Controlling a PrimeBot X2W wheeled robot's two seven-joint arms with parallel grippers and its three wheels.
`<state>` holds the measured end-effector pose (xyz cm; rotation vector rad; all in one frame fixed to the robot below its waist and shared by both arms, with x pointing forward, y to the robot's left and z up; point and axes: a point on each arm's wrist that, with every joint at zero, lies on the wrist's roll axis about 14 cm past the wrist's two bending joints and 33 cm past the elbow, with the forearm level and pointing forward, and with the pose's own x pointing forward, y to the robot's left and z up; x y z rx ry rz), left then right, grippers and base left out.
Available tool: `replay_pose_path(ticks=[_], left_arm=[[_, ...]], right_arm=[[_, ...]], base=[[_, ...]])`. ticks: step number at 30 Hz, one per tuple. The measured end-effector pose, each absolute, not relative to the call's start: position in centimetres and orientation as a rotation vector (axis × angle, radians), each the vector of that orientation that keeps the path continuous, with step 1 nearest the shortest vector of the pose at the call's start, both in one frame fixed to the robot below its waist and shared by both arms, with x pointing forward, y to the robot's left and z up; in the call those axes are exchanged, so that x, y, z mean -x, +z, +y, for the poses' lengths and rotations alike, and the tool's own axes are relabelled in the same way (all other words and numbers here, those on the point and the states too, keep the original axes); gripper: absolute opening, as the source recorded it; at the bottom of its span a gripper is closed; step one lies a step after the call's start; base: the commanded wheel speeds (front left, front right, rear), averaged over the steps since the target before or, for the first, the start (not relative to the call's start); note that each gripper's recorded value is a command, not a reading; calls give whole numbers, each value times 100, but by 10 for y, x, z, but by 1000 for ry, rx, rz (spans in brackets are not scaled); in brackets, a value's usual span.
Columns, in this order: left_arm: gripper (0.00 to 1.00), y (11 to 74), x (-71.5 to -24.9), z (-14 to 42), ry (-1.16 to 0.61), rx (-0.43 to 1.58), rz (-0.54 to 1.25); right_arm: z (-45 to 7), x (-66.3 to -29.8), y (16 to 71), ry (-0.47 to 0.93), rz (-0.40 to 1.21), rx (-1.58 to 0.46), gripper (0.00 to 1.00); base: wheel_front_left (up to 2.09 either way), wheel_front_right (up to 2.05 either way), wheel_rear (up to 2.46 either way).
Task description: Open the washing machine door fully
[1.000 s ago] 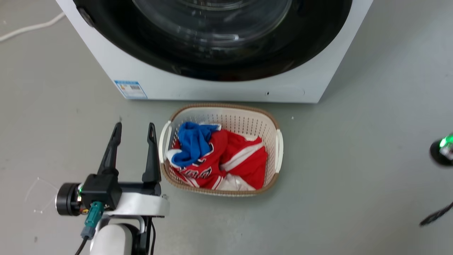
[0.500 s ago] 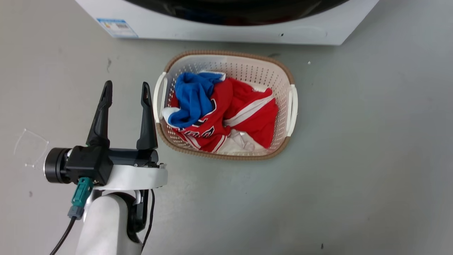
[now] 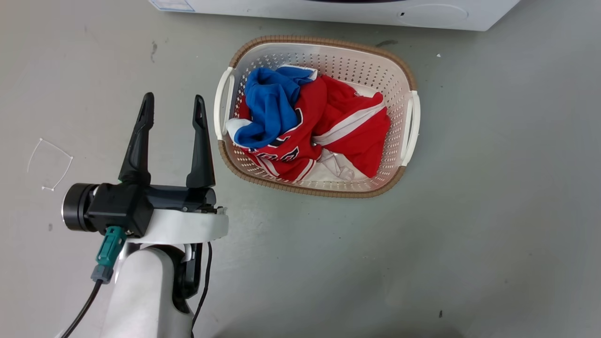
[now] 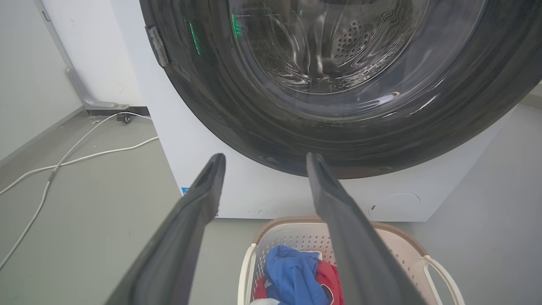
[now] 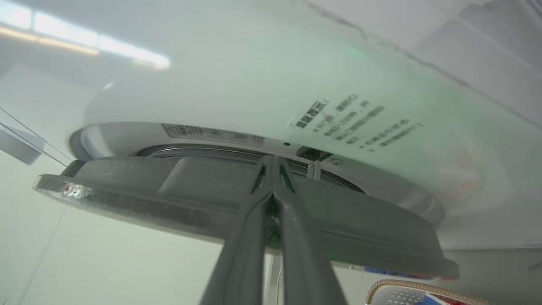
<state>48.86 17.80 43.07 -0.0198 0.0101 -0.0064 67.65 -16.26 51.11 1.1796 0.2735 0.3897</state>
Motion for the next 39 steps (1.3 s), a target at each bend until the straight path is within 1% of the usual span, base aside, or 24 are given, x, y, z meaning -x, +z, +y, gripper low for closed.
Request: replay_pose_path(ticks=[8,15,23,32,39], left_arm=[[100,425,-487,181,1,19,28],[100,429,-484,183,9,19,24],[100,442,-480,181,5,19,1],[100,454,-476,174,-20,19,-22],[100,458,-472,171,-31,17,-26]], right_arm=[[-140,-690,513,443,320,-1122,0],[-131,-683,512,475,376,-1086,0],[-126,-653,510,505,439,-1036,0],[-111,-606,498,558,543,-959,0],[-94,-569,486,610,623,-970,0]], base=[[0,0,0],[0,0,0],[0,0,0],[0,0,0],[0,0,0]])
